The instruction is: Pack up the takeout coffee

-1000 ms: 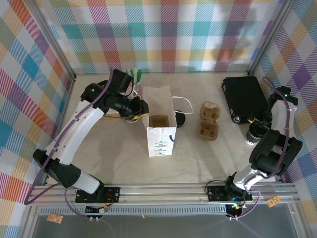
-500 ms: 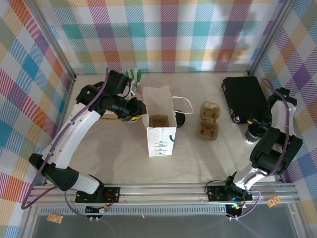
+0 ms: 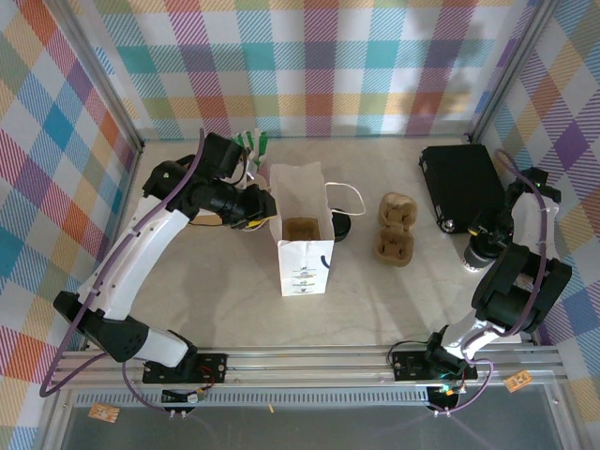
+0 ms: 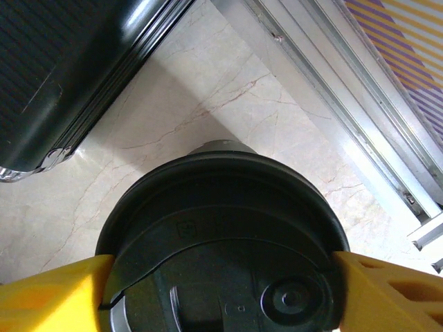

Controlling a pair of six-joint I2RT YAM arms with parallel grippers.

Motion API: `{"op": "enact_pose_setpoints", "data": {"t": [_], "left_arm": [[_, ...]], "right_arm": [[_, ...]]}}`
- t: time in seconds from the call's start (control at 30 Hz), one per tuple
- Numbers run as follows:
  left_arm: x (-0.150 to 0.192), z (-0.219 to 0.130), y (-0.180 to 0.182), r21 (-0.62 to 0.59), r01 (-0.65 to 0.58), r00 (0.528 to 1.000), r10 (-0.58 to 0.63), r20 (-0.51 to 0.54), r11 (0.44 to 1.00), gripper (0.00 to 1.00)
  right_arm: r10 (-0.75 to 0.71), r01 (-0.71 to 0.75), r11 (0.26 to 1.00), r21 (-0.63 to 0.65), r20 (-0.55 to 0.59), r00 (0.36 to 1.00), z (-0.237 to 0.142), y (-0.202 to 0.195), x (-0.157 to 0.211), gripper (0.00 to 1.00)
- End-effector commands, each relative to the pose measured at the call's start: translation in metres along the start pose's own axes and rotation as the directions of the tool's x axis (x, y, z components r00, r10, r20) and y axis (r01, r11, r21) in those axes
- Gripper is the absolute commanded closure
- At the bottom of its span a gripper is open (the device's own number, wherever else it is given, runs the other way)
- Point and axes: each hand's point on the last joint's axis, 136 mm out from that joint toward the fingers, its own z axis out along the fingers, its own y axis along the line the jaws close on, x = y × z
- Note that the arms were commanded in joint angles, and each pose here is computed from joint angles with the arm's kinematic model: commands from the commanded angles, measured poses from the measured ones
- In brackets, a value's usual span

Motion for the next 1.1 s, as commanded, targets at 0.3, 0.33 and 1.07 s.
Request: {"op": "enact_pose_setpoints", "data": {"t": [0.3, 0.33, 1.07], "left_arm": [[-0.018, -0.016, 0.004, -0.039, 0.007, 0.999, -0.005, 0.049, 0.999, 0.68], [-0.019, -0.015, 0.005, -0.042, 0.007, 0.999, -0.005, 0.049, 0.999, 0.68], [-0.024, -0.015, 0.004, -0.047, -0.195, 0.981, 0.195, 0.000, 0.980, 0.68]], "right_arm": [[-0.006, 0.009, 0.999, 0.044, -0.065, 0.998, -0.034, -0.006, 0.029, 0.34], [-0.007, 0.010, 0.999, 0.051, -0.058, 0.998, -0.039, -0.006, 0.029, 0.35], [0.061, -0.060, 0.998, 0.021, -0.028, 0.998, -0.127, 0.034, 0.107, 0.43]]}}
